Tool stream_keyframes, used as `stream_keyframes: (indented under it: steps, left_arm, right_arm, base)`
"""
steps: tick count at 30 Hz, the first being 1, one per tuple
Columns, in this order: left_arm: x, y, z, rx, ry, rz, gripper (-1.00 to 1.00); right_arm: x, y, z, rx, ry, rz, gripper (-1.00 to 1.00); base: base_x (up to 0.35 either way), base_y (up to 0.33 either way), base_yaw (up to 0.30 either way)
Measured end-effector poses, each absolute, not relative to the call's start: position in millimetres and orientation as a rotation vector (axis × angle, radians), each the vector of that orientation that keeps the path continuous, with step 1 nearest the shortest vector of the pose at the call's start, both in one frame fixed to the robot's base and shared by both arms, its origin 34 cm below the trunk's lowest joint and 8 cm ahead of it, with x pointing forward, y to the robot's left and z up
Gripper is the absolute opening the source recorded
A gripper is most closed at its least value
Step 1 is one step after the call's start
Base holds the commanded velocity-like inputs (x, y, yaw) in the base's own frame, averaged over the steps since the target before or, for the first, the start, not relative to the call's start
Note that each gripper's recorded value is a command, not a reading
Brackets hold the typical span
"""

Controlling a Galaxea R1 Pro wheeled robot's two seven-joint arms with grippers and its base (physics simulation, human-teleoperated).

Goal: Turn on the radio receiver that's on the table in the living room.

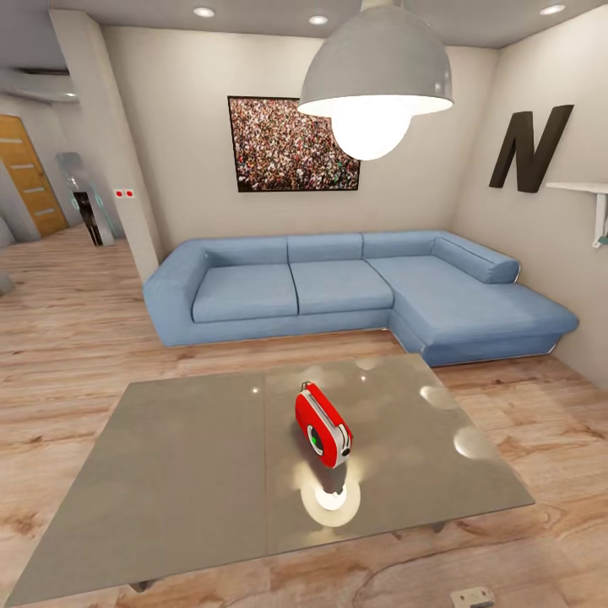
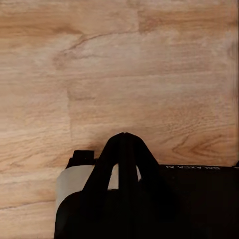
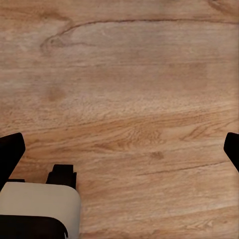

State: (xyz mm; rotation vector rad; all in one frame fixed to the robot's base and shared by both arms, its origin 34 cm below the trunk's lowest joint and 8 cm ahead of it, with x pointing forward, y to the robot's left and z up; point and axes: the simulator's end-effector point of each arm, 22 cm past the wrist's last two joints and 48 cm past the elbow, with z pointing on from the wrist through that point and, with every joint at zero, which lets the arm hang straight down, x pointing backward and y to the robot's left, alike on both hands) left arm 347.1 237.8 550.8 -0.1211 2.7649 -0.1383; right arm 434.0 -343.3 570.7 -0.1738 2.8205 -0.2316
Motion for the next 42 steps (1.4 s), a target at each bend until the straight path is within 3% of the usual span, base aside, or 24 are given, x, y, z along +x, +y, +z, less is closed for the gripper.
stream_keyframes:
  steps: [42]
  left_arm:
    - [347, 218, 551, -0.124, 2.764, -0.175, -1.00]
  right_arm:
    - [434, -343, 571, -0.174, 2.821, -0.232, 1.00]
  base:
    - [0.000, 0.000, 0.000]
